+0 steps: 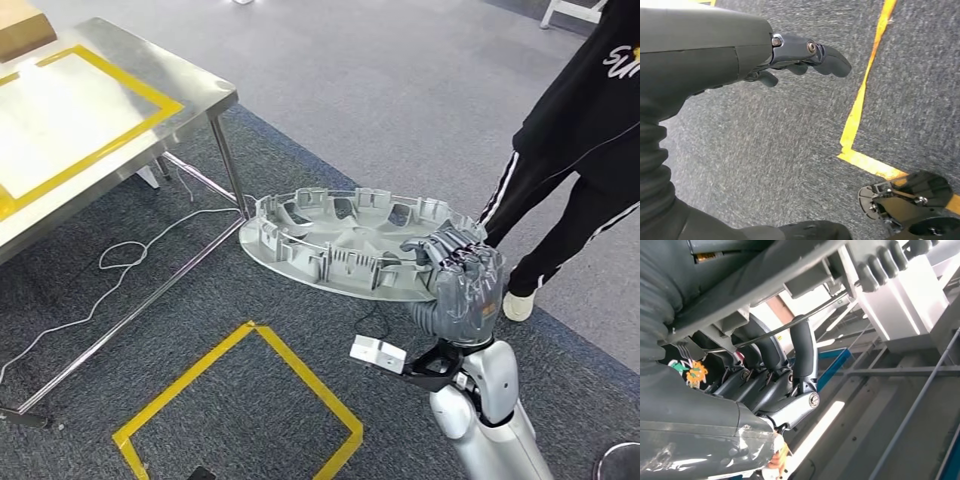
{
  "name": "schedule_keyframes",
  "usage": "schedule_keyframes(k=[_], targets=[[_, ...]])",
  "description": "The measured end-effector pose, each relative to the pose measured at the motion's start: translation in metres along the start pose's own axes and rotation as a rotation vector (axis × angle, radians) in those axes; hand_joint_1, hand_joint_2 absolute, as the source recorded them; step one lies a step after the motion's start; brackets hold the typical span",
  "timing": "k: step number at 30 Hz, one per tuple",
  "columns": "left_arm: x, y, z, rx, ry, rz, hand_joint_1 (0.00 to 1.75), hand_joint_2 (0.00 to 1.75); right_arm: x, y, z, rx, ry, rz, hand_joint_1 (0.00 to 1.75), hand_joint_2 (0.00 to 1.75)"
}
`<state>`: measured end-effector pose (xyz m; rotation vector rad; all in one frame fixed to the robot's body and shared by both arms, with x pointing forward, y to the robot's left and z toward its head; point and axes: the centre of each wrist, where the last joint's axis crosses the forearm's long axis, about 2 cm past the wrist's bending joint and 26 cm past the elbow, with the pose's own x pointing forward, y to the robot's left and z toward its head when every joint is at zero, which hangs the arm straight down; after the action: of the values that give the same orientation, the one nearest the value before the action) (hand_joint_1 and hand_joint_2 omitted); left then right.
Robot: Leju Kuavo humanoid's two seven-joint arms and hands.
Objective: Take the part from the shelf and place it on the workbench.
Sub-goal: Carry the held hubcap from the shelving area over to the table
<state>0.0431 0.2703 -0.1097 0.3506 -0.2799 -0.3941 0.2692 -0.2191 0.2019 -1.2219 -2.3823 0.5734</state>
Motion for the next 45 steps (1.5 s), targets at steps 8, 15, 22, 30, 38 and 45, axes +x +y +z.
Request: schedule_keyframes(k=[8, 15, 22, 30, 38, 45], targets=[[0.0020, 0.0033, -0.0015, 0.007, -0.004, 0.000, 0.00, 1.75, 0.0004, 0.0012, -0.0005, 0.004, 0.001, 0.001, 1.75, 1.75], [0.0036, 0.0030, -0.0015, 0.006, -0.007, 0.001, 0.00, 1.75, -0.0001, 0.0013, -0.0035, 0.000, -0.002, 0.002, 1.75, 1.75], [0.0043, 0.0018, -0.0011, 0.003, -0.008, 0.001, 0.00, 1.75, -0.0003, 0.0021, -0.0023, 0.007, -0.005, 0.001, 1.75, 1.75], [0.0015, 0.0005, -0.0003, 0.000, -0.003, 0.001, 0.00, 1.75, -0.0002, 0.0031, -0.0023, 0.012, -0.007, -0.002, 1.75, 1.75], [0.0027, 0.0035, -0.0016, 0.006, -0.004, 0.004, 0.00, 1.75, -0.0001, 0.0047, -0.0027, 0.017, 0.004, -0.006, 1.75, 1.75], [0.0031, 0.0031, -0.0015, 0.005, -0.003, 0.008, 0.00, 1.75, 0.0003, 0.0052, -0.0048, 0.016, 0.008, -0.007, 1.75, 1.75]])
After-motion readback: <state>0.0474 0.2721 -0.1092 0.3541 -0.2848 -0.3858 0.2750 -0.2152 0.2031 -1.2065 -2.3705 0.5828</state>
